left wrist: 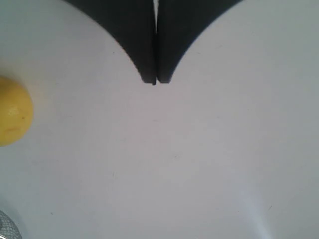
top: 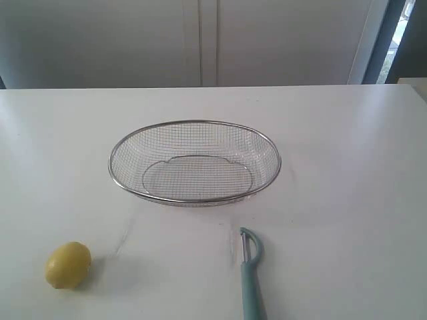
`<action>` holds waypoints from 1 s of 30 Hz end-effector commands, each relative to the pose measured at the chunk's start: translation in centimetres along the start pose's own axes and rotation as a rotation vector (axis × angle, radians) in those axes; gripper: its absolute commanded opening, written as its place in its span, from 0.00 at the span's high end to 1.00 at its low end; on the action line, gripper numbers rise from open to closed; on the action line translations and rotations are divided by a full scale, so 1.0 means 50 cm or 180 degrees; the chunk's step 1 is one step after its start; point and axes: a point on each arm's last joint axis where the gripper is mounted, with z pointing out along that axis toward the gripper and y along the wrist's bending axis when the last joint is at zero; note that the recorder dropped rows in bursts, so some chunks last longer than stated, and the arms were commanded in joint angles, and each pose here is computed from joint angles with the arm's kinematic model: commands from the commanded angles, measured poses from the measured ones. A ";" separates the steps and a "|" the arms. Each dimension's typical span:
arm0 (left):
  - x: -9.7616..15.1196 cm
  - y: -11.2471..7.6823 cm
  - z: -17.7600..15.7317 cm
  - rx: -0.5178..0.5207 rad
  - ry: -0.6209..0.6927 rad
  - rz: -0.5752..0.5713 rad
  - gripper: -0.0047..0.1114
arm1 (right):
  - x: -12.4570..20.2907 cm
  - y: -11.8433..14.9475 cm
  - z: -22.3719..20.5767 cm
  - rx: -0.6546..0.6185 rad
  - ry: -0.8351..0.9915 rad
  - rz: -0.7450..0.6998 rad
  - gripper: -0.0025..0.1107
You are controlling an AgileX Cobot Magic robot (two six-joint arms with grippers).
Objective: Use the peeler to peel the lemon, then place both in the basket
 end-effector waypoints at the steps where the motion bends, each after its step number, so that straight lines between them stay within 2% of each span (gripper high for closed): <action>1: 0.009 -0.001 0.002 0.0004 0.0070 -0.0015 0.96 | -0.003 0.000 -0.001 0.0011 -0.0107 0.0005 0.98; 13: 0.009 -0.001 0.002 0.0004 0.0070 -0.0015 0.96 | -0.021 -0.003 -0.003 0.0022 -0.0038 0.0005 0.98; 20: 0.009 -0.001 0.002 0.0004 0.0070 -0.0015 0.96 | -0.055 -0.009 -0.005 0.0062 0.0589 0.0187 0.98; 26: 0.009 -0.001 0.002 0.0004 0.0070 -0.0015 0.96 | -0.138 -0.017 0.065 0.0048 0.0928 0.0183 0.98; 30: 0.009 -0.001 0.002 0.0004 0.0070 -0.0015 0.96 | -0.156 -0.016 0.118 0.0017 0.1333 0.0332 0.98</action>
